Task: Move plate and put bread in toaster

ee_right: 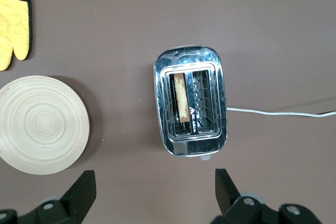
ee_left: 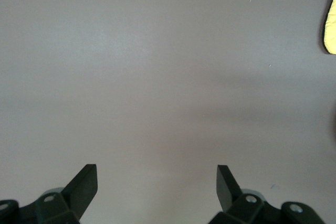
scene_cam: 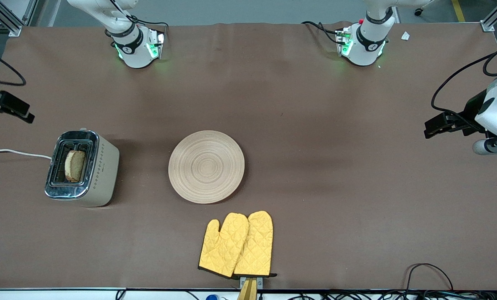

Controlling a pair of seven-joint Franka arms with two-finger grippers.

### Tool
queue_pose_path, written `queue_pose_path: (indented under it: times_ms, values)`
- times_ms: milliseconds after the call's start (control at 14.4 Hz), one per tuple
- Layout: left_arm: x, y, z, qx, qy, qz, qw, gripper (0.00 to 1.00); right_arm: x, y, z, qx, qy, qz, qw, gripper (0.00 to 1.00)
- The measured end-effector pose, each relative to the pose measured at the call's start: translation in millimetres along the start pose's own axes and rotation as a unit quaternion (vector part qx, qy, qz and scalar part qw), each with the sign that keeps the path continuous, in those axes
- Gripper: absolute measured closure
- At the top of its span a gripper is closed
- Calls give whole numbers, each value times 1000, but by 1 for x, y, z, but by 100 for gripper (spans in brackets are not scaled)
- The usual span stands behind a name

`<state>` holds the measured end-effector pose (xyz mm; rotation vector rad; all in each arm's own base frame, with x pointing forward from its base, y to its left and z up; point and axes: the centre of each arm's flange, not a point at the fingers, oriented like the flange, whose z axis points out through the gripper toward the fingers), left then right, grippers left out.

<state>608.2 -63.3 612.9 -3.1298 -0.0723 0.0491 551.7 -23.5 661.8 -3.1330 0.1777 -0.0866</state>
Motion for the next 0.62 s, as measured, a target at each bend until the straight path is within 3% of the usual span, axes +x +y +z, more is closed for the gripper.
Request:
queue_pose_path:
  times_ms: [278, 625]
  values:
    - [0, 2, 0, 0, 0, 1, 1000, 0, -21, -4, -3, 2, 28, -5, 1000, 0]
    - [-2, 6, -3, 0, 1, 5, 1000, 0, -20, 6, -1, 3, 39, 3, 999, 0]
